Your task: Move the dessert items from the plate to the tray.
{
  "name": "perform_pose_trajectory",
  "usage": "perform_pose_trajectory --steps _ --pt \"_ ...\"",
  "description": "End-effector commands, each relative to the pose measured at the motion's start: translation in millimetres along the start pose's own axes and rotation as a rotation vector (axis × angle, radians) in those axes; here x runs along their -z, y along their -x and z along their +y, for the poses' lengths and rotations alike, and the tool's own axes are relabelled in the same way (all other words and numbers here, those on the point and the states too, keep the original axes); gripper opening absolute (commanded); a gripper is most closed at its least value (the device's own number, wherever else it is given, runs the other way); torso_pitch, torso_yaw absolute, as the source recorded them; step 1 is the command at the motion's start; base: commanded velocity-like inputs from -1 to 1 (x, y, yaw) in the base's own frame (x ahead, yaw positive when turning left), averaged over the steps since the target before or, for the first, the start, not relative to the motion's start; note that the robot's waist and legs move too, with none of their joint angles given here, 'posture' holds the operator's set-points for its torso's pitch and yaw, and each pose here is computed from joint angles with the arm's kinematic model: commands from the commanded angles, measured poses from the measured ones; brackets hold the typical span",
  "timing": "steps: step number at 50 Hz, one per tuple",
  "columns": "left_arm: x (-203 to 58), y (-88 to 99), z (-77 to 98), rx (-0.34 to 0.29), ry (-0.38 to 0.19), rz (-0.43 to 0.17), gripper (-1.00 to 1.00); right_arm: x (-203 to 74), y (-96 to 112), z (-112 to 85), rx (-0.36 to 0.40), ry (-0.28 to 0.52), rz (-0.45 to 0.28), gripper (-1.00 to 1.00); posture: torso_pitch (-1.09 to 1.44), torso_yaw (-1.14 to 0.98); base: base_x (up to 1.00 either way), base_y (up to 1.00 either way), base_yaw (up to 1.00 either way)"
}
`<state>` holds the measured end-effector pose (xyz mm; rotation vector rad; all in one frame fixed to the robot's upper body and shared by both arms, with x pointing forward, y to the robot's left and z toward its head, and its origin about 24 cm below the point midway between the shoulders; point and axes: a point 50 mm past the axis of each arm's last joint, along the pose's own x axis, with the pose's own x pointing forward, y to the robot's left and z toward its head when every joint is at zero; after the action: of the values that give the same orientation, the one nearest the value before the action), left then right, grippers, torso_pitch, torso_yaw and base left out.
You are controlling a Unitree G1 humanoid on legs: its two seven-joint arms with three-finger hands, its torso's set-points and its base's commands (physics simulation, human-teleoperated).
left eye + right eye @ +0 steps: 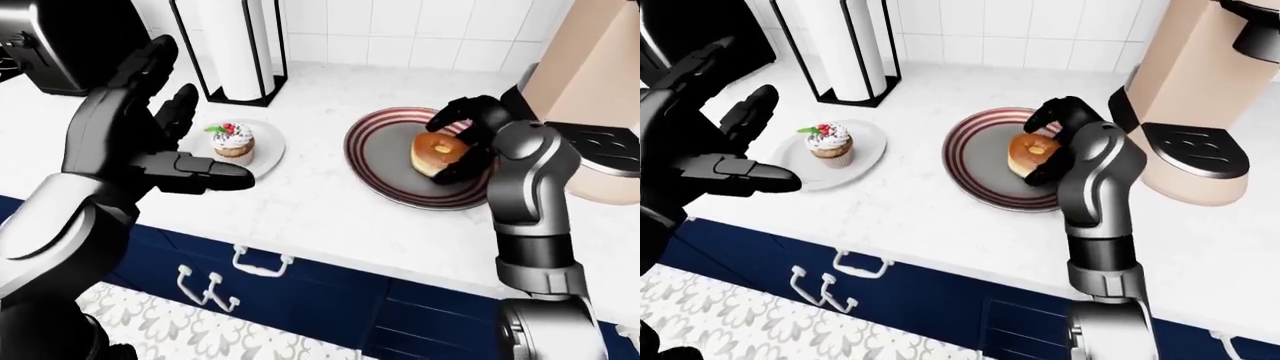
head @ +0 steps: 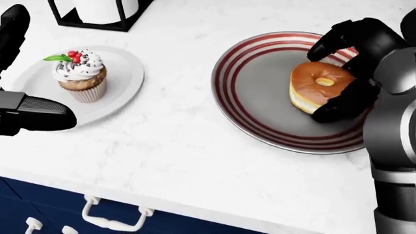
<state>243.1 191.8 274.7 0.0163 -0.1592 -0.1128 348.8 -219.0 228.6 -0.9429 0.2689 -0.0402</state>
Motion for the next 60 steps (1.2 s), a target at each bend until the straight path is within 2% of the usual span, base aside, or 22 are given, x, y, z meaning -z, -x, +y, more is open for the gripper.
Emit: perform_pose_trajectory --steps 1,5,6,11,15,17,21,28,30,36,44,52,56,60 --pt "-20.3 2.5 1.3 -0.007 -0.017 -0.074 1.0 -22.9 16.7 -27.9 0.095 0.015 -0.087 -0.56 0.0 0.0 0.0 0.0 0.0" --pt "-29.0 2.2 0.9 0.014 -0.071 -0.053 1.0 -34.8 30.8 -40.5 0.117 0.031 -0.128 -0.84 0.0 0.0 0.0 0.0 0.0" --pt "-31.4 0.5 1.3 0.013 -0.088 -0.048 1.0 -37.1 34.1 -43.5 0.122 0.037 -0.137 -1.0 0.0 0.0 0.0 0.0 0.0" --pt "-37.9 -11.4 3.9 -0.006 -0.158 -0.035 1.0 -43.4 45.6 -51.7 0.134 0.05 -0.173 -1.0 0.0 0.0 0.0 0.0 0.0" --pt "-35.8 -25.9 7.3 -0.023 -0.226 0.003 1.0 -49.0 53.9 -59.1 0.151 0.054 -0.198 -1.0 0.0 0.0 0.0 0.0 0.0" --pt "-35.0 -31.4 7.6 -0.033 -0.286 0.019 1.0 -51.0 55.5 -59.5 0.153 0.056 -0.205 -1.0 0.0 0.0 0.0 0.0 0.0" --pt "-31.2 -43.6 8.2 -0.038 -0.339 0.043 1.0 -55.2 58.5 -60.8 0.157 0.057 -0.222 -1.0 0.0 0.0 0.0 0.0 0.0" --pt "-25.2 -57.1 11.0 -0.052 -0.463 0.089 1.0 -62.0 64.1 -65.4 0.17 0.062 -0.244 -1.0 0.0 0.0 0.0 0.0 0.0" --pt "-24.9 -59.4 11.6 -0.064 -0.515 0.098 1.0 -61.2 63.3 -64.8 0.17 0.064 -0.243 -1.0 0.0 0.0 0.0 0.0 0.0" --pt "-13.7 -74.7 8.8 -0.04 -0.594 0.132 1.0 -62.6 63.3 -64.1 0.169 0.065 -0.248 -1.0 0.0 0.0 0.0 0.0 0.0" --pt "-4.4 -92.7 5.2 -0.035 -0.664 0.138 1.0 -66.1 64.5 -62.0 0.167 0.064 -0.261 -1.0 0.0 0.0 0.0 0.0 0.0" --pt "8.7 -111.7 2.1 -0.02 -0.716 0.173 1.0 -65.7 62.9 -58.9 0.161 0.064 -0.263 -1.0 0.0 0.0 0.0 0.0 0.0" --pt "11.0 -120.5 1.8 -0.021 -0.765 0.198 1.0 -65.8 62.8 -59.9 0.163 0.064 -0.264 -1.0 0.0 0.0 0.0 0.0 0.0" --pt "14.7 -127.4 2.7 -0.019 -0.782 0.225 1.0 -65.6 62.8 -60.3 0.164 0.065 -0.265 -1.0 0.0 0.0 0.0 0.0 0.0"
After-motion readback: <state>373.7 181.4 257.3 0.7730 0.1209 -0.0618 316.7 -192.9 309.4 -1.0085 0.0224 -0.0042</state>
